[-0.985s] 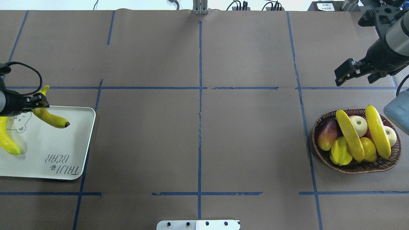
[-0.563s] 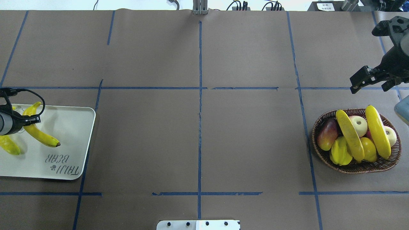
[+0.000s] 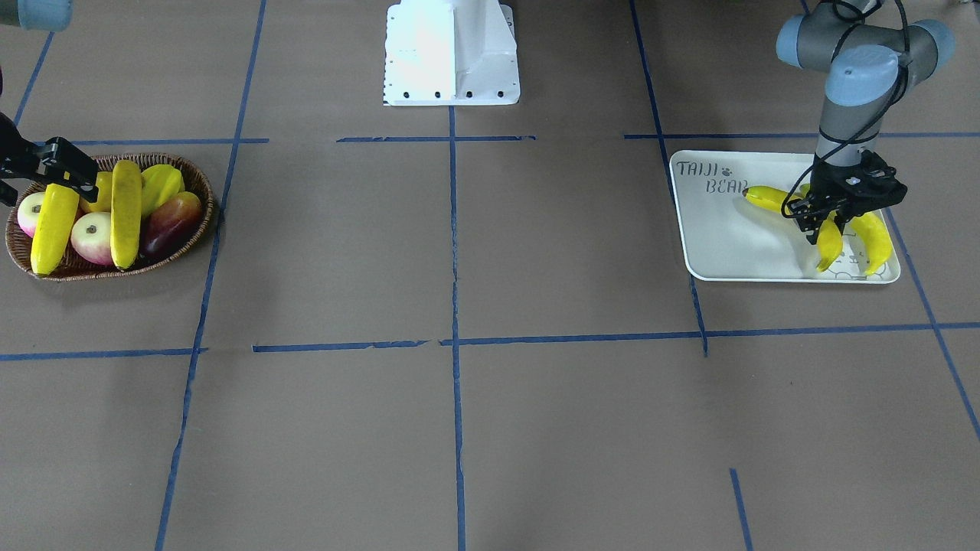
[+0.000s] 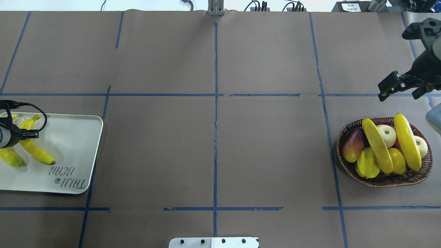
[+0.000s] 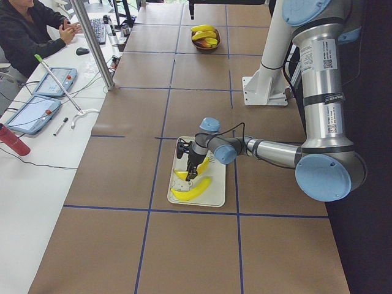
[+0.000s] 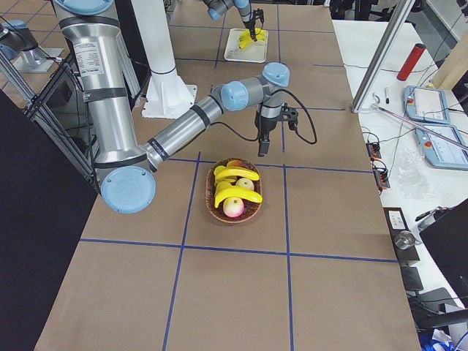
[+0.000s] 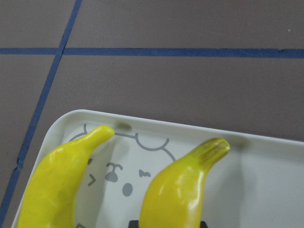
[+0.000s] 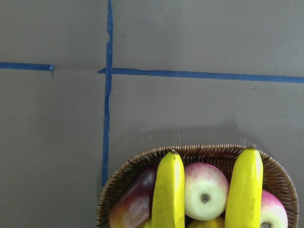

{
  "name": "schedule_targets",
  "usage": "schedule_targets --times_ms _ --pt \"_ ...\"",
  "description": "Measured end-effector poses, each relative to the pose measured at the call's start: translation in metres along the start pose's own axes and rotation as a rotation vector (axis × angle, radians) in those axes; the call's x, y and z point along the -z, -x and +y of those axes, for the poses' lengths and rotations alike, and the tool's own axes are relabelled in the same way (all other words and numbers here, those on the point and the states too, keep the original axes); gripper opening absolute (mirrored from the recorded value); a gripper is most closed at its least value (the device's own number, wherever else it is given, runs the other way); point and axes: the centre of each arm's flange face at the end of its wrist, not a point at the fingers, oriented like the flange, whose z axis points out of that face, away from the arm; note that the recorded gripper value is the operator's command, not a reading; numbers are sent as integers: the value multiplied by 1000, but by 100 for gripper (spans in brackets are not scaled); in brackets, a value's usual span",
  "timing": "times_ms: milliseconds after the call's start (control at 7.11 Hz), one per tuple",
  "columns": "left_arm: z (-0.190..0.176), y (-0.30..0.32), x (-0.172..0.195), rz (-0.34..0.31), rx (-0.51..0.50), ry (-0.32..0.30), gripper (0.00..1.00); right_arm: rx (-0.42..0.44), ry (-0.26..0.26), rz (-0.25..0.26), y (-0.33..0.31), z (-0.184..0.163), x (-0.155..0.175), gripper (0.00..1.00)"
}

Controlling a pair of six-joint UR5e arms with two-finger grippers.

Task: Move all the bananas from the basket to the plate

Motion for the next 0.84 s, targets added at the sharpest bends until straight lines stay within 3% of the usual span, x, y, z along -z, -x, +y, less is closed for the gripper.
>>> schedule_targets --times_ms 422,844 --pt "0 2 9 15 -62 12 100 -2 5 1 -5 2 -2 100" --pt "-23 -12 60 119 -27 88 100 24 25 12 -35 10 -30 100"
